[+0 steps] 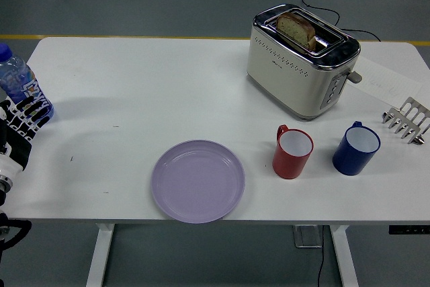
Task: Push plate across desktop
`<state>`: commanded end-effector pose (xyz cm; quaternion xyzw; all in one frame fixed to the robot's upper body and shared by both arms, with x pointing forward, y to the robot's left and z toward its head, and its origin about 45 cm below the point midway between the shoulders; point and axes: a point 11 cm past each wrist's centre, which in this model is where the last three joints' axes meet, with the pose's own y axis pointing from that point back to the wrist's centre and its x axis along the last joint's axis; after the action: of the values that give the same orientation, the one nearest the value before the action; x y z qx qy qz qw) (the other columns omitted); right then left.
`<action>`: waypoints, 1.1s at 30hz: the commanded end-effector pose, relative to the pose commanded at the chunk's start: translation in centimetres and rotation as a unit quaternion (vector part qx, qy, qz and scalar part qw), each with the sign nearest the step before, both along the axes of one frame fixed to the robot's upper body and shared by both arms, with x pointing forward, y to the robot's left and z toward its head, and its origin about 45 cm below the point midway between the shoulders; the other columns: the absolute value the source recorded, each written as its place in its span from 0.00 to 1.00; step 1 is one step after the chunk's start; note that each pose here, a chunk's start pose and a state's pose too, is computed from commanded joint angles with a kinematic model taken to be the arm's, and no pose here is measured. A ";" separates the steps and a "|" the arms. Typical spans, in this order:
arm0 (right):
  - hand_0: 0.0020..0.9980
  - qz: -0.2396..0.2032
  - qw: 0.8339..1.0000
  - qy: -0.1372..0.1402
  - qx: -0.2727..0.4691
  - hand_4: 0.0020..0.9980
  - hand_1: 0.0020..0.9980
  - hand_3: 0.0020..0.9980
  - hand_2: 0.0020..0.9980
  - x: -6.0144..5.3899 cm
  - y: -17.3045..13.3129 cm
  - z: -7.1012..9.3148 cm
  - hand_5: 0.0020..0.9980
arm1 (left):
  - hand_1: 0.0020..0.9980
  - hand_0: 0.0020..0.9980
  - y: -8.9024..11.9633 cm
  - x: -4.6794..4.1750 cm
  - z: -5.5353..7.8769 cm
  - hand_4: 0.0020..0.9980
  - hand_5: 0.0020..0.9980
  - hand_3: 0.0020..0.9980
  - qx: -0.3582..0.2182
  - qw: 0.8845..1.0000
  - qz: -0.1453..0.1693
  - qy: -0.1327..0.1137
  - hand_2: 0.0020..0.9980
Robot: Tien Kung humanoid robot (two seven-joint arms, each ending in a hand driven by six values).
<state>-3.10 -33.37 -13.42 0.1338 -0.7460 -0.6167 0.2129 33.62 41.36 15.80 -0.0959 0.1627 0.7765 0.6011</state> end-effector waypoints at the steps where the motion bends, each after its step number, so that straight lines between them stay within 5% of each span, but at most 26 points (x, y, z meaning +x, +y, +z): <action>1: 0.60 0.000 1.000 0.000 0.000 0.41 0.54 0.65 0.64 0.0 0.0 0.0 0.60 | 0.74 0.75 0.0 0.01 0.0 0.52 1.00 0.66 0.000 1.000 0.000 0.000 0.71; 33: 0.60 -0.002 1.000 -0.005 -0.003 0.40 0.53 0.65 0.64 0.2 -0.3 0.0 0.59 | 0.73 0.75 0.9 -0.16 -0.2 0.52 1.00 0.66 -0.010 1.000 0.029 0.001 0.70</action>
<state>-2.85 -33.67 -13.38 0.1348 -0.7490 -0.6142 0.2088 33.46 42.22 15.55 -0.1057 0.1688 0.7921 0.5769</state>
